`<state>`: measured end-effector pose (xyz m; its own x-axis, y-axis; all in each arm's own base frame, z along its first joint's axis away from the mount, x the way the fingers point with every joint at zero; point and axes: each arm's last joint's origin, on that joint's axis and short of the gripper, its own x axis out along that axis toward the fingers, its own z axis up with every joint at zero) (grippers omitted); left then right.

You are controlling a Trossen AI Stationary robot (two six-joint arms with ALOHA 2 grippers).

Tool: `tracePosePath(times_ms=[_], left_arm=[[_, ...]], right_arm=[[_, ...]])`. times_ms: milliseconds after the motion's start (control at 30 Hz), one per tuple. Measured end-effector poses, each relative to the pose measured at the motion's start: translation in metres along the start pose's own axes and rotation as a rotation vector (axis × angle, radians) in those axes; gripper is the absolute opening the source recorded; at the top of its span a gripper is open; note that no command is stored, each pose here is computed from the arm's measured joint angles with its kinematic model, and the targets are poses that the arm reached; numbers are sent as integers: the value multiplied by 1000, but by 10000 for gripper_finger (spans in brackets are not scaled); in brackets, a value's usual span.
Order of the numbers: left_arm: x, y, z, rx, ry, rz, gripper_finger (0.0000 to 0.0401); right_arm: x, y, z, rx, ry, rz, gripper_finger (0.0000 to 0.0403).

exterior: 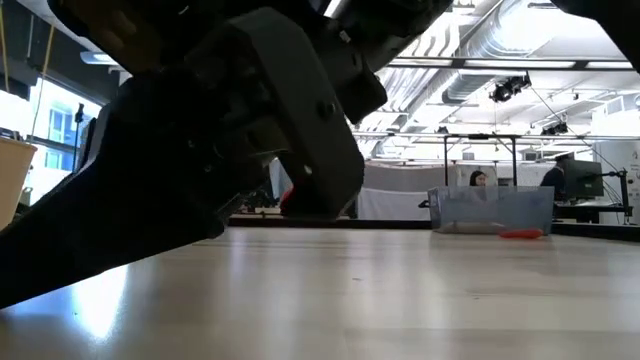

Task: Sort produce into baskets
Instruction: Put the bottom red chili into the right black bin

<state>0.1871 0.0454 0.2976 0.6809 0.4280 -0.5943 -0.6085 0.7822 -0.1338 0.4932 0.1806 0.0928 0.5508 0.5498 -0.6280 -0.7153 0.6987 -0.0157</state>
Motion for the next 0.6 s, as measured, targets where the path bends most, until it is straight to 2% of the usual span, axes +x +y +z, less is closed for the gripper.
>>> tracePosePath(times_ms=[100,300,367,467,600], left_arm=[[0,0,0,0,0,1,0],[0,0,0,0,-1,0,0],[0,0,0,-1,-2,0,0],[0,0,0,-19,-1,0,0],[0,0,0,-18,-1,0,0]], right_arm=[[-16,-5,5,15,52,-15,3],[-87,-28,18,28,274,-106,2],[-109,-34,11,77,350,-106,1],[-137,-37,-13,175,463,-111,1],[-180,-24,-47,288,535,-159,1]])
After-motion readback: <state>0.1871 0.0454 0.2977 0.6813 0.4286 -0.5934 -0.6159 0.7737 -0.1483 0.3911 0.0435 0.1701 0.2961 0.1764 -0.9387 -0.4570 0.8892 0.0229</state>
